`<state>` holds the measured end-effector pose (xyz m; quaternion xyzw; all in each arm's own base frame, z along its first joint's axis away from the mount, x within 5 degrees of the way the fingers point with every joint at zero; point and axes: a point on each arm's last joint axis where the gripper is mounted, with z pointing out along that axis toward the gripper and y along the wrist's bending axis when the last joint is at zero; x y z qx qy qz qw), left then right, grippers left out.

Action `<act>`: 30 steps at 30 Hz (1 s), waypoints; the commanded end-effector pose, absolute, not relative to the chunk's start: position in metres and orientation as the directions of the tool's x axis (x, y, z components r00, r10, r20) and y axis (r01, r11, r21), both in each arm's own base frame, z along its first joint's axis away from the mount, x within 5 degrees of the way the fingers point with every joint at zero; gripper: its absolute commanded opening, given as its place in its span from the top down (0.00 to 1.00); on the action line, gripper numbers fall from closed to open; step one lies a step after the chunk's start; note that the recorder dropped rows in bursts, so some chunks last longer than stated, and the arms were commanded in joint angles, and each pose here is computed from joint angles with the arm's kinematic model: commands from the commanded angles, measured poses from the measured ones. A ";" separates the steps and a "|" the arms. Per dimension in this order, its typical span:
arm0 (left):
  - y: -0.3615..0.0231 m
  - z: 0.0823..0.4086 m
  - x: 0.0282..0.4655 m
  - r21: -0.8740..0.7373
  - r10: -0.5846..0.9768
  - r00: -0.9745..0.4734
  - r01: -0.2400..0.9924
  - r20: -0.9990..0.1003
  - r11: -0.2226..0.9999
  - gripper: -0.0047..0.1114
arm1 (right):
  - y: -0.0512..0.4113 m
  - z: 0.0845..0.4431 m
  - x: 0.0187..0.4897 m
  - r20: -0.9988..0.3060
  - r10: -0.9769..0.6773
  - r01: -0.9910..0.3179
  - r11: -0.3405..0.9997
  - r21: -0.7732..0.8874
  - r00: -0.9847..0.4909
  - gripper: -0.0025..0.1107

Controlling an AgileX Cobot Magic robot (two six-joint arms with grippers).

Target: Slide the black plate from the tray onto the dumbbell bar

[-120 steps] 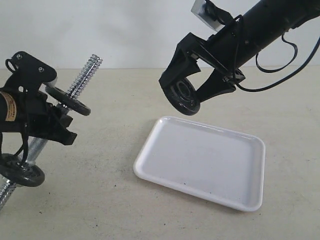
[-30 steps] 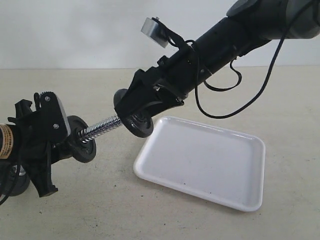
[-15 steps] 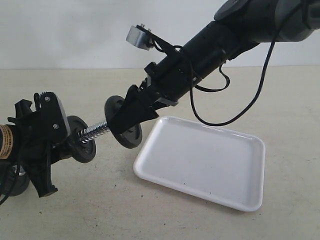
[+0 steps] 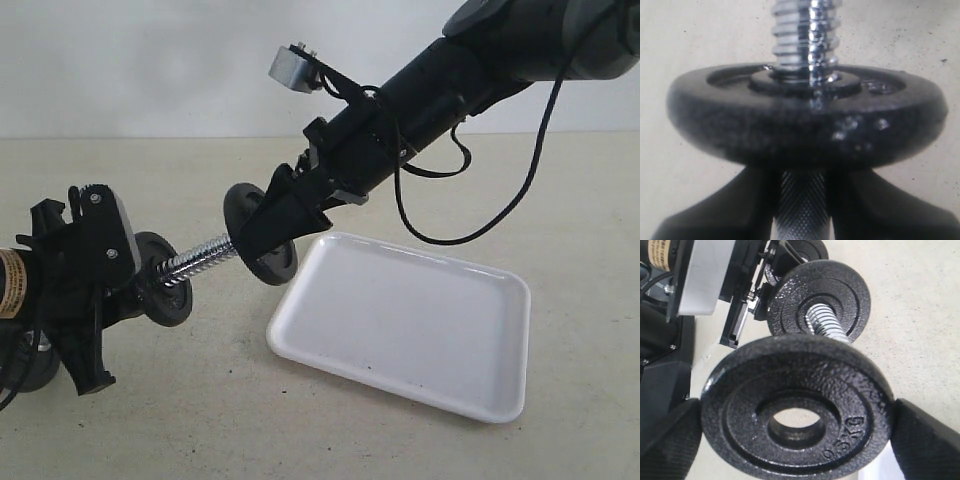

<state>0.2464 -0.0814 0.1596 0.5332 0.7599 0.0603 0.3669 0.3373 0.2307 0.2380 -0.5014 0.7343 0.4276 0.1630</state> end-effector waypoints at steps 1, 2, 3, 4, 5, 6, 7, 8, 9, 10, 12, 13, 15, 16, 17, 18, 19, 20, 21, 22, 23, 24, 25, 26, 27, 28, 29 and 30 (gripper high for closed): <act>-0.139 0.248 0.224 0.503 0.117 0.496 0.789 -0.860 0.353 0.92 | 0.227 0.251 0.340 -0.707 -0.541 -0.873 0.116 0.474 -0.456 0.97; -0.139 0.248 0.223 0.504 0.111 0.499 0.789 -0.859 0.350 0.92 | 0.226 0.251 0.340 -0.707 -0.540 -0.872 0.118 0.474 -0.457 0.97; -0.139 0.248 0.223 0.501 0.106 0.498 0.792 -0.861 0.350 0.92 | 0.226 0.251 0.340 -0.707 -0.540 -0.872 0.118 0.474 -0.457 0.97; -0.139 0.248 0.223 0.497 0.105 0.494 0.795 -0.863 0.349 0.92 | 0.226 0.251 0.340 -0.707 -0.540 -0.872 0.118 0.474 -0.457 0.97; -0.139 0.248 0.223 0.495 0.104 0.492 0.796 -0.865 0.349 0.92 | 0.226 0.251 0.340 -0.707 -0.540 -0.872 0.118 0.474 -0.457 0.97; -0.139 0.248 0.223 0.495 0.104 0.492 0.796 -0.864 0.348 0.92 | 0.226 0.251 0.340 -0.707 -0.540 -0.872 0.118 0.474 -0.457 0.97; -0.139 0.248 0.223 0.496 0.105 0.493 0.797 -0.864 0.345 0.92 | 0.226 0.251 0.340 -0.707 -0.540 -0.872 0.118 0.474 -0.457 0.97; -0.139 0.248 0.223 0.492 0.103 0.489 0.799 -0.866 0.346 0.92 | 0.226 0.251 0.340 -0.707 -0.540 -0.872 0.118 0.474 -0.457 0.97; -0.139 0.248 0.223 0.489 0.102 0.486 0.801 -0.868 0.346 0.92 | 0.226 0.251 0.340 -0.707 -0.540 -0.872 0.118 0.474 -0.457 0.97; -0.139 0.248 0.223 0.485 0.100 0.482 0.803 -0.870 0.347 0.92 | 0.226 0.251 0.340 -0.707 -0.540 -0.872 0.118 0.474 -0.457 0.97; -0.139 0.248 0.223 0.484 0.100 0.481 0.804 -0.871 0.345 0.92 | 0.227 0.252 0.340 -0.710 -0.532 -0.870 0.117 0.479 -0.462 0.97; -0.140 0.248 0.222 0.487 0.101 0.483 0.806 -0.870 0.338 0.92 | 0.227 0.253 0.340 -0.713 -0.523 -0.868 0.116 0.483 -0.467 0.97; -0.140 0.247 0.221 0.491 0.104 0.486 0.808 -0.868 0.326 0.92 | 0.228 0.253 0.340 -0.715 -0.517 -0.866 0.115 0.487 -0.470 0.97; -0.140 0.246 0.221 0.495 0.106 0.488 0.809 -0.866 0.318 0.92 | 0.228 0.253 0.340 -0.715 -0.517 -0.866 0.115 0.487 -0.470 0.97; -0.140 0.246 0.220 0.497 0.108 0.490 0.810 -0.865 0.311 0.92 | 0.228 0.253 0.340 -0.715 -0.517 -0.866 0.115 0.487 -0.470 0.97; -0.140 0.246 0.220 0.499 0.109 0.491 0.810 -0.864 0.308 0.92 | 0.228 0.253 0.340 -0.715 -0.517 -0.866 0.115 0.487 -0.470 0.97; -0.141 0.246 0.220 0.493 0.107 0.485 0.814 -0.868 0.306 0.92 | 0.228 0.253 0.340 -0.715 -0.517 -0.866 0.115 0.487 -0.470 0.97; -0.141 0.246 0.220 0.484 0.104 0.477 0.819 -0.873 0.307 0.92 | 0.228 0.253 0.340 -0.715 -0.517 -0.866 0.115 0.487 -0.470 0.97; -0.141 0.246 0.220 0.480 0.102 0.473 0.821 -0.875 0.308 0.92 | 0.228 0.253 0.340 -0.715 -0.517 -0.866 0.115 0.487 -0.470 0.97; -0.141 0.246 0.220 0.480 0.102 0.473 0.821 -0.875 0.308 0.92 | 0.228 0.253 0.340 -0.715 -0.517 -0.866 0.115 0.487 -0.470 0.97; -0.141 0.246 0.220 0.480 0.102 0.473 0.821 -0.875 0.308 0.92 | 0.228 0.253 0.340 -0.715 -0.517 -0.866 0.115 0.487 -0.470 0.97; -0.141 0.246 0.220 0.479 0.101 0.473 0.822 -0.875 0.308 0.92 | 0.228 0.253 0.340 -0.715 -0.517 -0.866 0.115 0.487 -0.470 0.97; -0.141 0.246 0.220 0.474 0.099 0.468 0.824 -0.878 0.311 0.92 | 0.228 0.253 0.340 -0.715 -0.517 -0.866 0.115 0.487 -0.470 0.97; -0.141 0.247 0.221 0.476 0.098 0.471 0.821 -0.877 0.314 0.92 | 0.228 0.253 0.340 -0.715 -0.517 -0.866 0.115 0.487 -0.470 0.97; -0.141 0.248 0.221 0.471 0.094 0.467 0.824 -0.879 0.313 0.92 | 0.228 0.253 0.340 -0.715 -0.517 -0.866 0.115 0.487 -0.470 0.97; -0.140 0.250 0.220 0.460 0.087 0.457 0.830 -0.885 0.316 0.92 | 0.228 0.253 0.340 -0.715 -0.517 -0.866 0.115 0.487 -0.470 0.97; -0.140 0.252 0.219 0.458 0.081 0.457 0.830 -0.886 0.318 0.92 | 0.228 0.253 0.340 -0.715 -0.517 -0.866 0.115 0.487 -0.470 0.97; -0.140 0.253 0.218 0.458 0.079 0.458 0.830 -0.885 0.317 0.92 | 0.228 0.253 0.340 -0.715 -0.517 -0.866 0.115 0.487 -0.470 0.97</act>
